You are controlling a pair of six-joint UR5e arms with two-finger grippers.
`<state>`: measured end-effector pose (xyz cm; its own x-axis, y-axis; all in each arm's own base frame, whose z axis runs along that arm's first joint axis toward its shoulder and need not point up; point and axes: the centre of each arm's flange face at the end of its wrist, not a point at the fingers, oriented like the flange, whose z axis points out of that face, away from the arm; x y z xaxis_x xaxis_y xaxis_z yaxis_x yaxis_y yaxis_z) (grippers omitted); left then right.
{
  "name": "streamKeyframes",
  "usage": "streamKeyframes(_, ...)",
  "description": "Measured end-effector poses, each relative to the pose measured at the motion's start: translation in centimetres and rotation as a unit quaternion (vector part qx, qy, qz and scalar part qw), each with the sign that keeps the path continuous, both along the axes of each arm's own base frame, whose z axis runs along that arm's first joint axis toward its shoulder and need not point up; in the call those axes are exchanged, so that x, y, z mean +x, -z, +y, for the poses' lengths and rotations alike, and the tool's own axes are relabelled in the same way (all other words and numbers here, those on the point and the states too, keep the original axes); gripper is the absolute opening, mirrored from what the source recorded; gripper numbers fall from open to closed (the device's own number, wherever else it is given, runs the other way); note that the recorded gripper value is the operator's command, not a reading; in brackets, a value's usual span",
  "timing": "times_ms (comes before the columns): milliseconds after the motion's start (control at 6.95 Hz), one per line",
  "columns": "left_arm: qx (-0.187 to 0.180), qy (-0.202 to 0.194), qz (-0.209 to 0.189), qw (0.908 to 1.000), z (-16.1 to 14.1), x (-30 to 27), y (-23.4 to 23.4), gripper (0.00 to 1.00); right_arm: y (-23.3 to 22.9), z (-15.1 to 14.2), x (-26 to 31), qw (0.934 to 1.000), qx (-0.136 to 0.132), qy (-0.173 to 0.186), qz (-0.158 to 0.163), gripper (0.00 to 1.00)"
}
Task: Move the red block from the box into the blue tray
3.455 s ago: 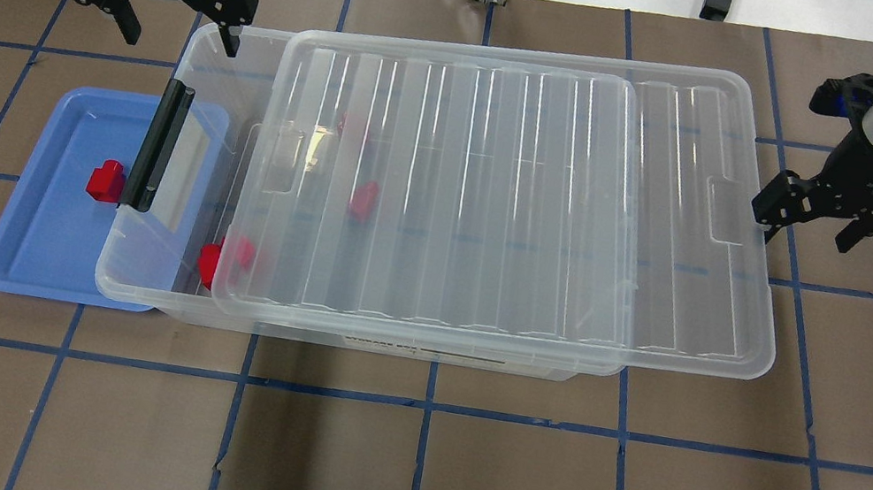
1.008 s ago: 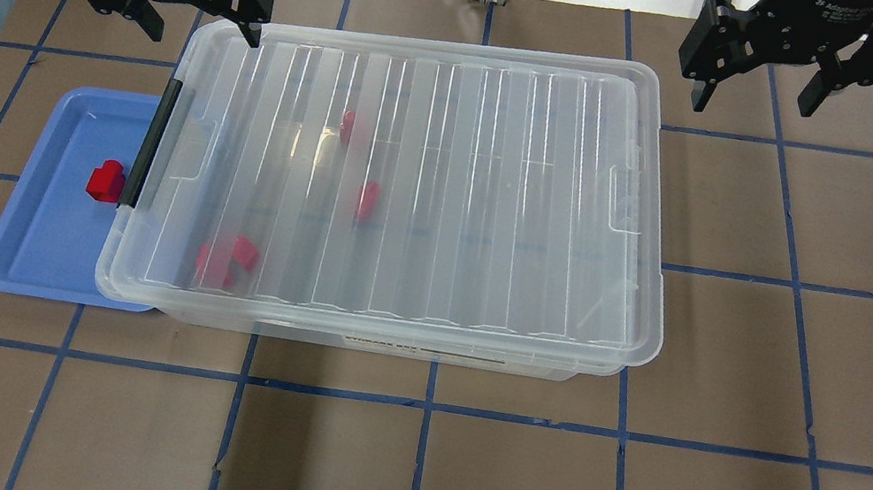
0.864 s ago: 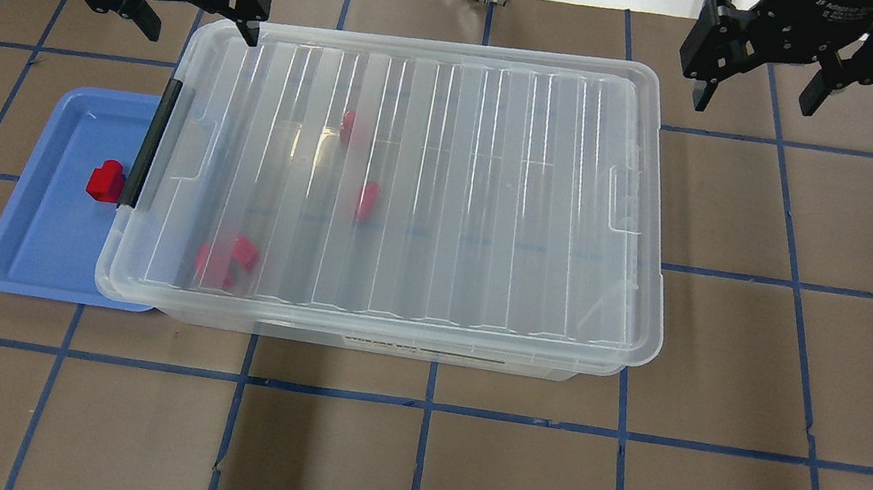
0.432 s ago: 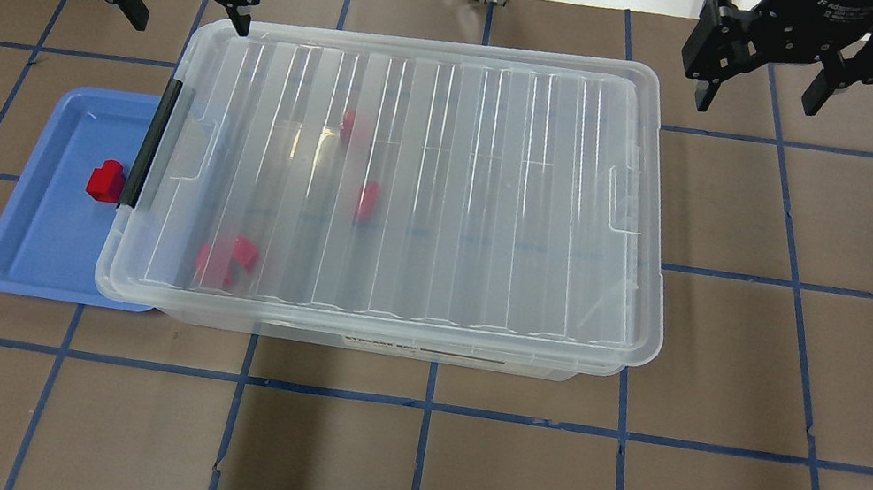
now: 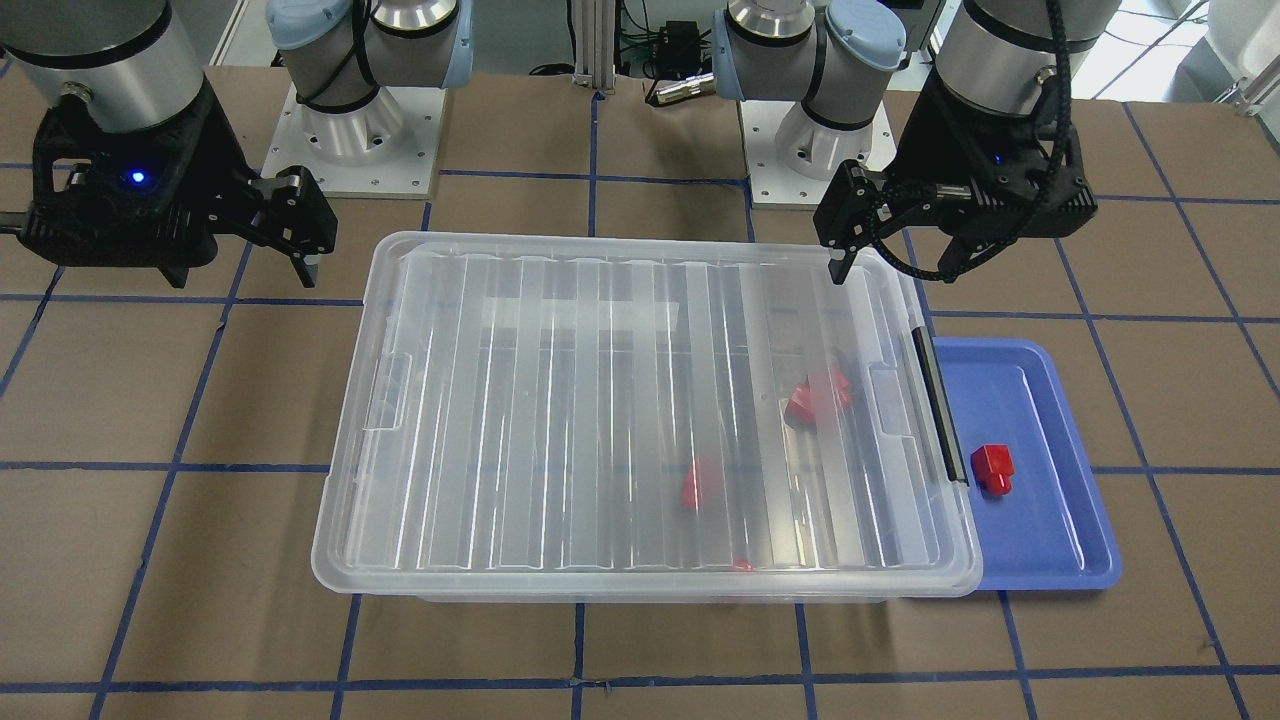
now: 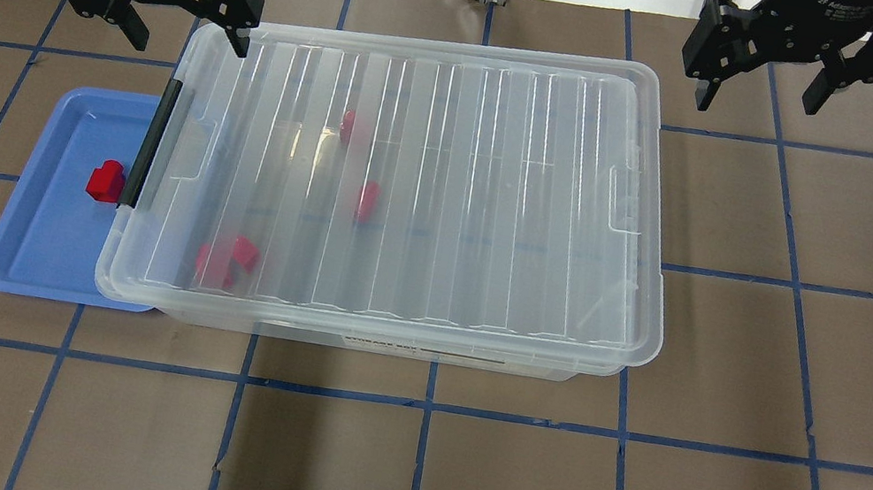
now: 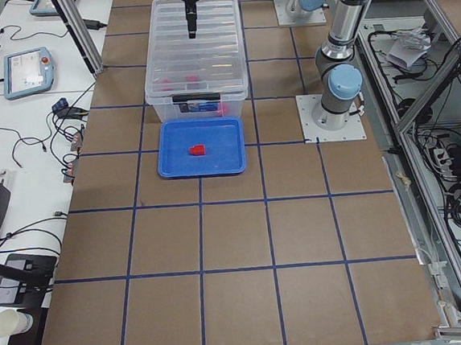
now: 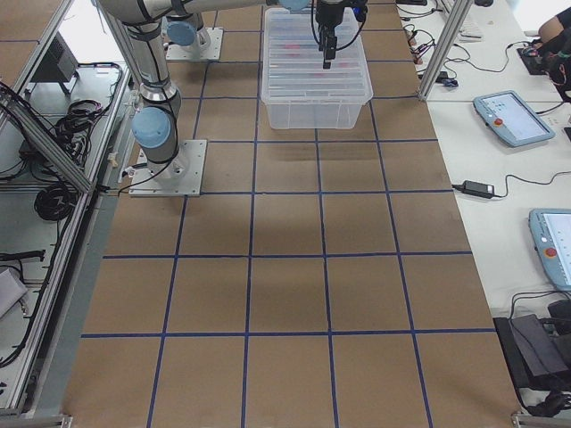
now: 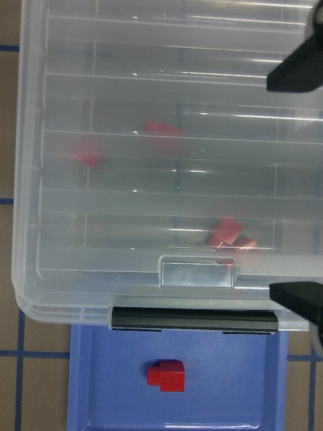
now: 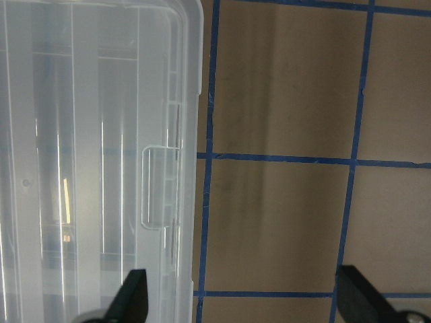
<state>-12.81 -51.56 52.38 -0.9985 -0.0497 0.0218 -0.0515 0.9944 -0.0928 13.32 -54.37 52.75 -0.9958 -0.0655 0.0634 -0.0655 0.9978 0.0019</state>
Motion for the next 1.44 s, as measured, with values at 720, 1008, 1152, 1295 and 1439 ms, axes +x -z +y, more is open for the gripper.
streamKeyframes(720, 0.004, 0.001, 0.003, 1.0, 0.18, -0.17, 0.2, 1.0, 0.04, 0.01, 0.07, 1.0, 0.0, -0.001, -0.001, 1.0)
streamKeyframes(1008, 0.005, 0.002, 0.004, 1.0, 0.02, -0.22, 0.45, 1.0, 0.08, -0.03, 0.04, 1.0, 0.001, -0.001, -0.001, 1.0)
streamKeyframes(1152, 0.006, 0.002, 0.006, 1.0, -0.1, -0.26, 0.56, 1.0, 0.08, -0.03, 0.03, 1.0, 0.001, -0.001, -0.001, 1.0)
streamKeyframes(1295, 0.006, 0.002, 0.006, 1.0, -0.15, -0.31, 0.64, 1.0, 0.09, -0.05, 0.03, 1.0, 0.001, -0.001, -0.001, 1.0)
streamKeyframes(1439, 0.006, 0.003, 0.006, 1.0, -0.17, -0.32, 0.68, 1.0, 0.1, -0.05, 0.03, 1.0, 0.001, -0.001, -0.001, 1.0)
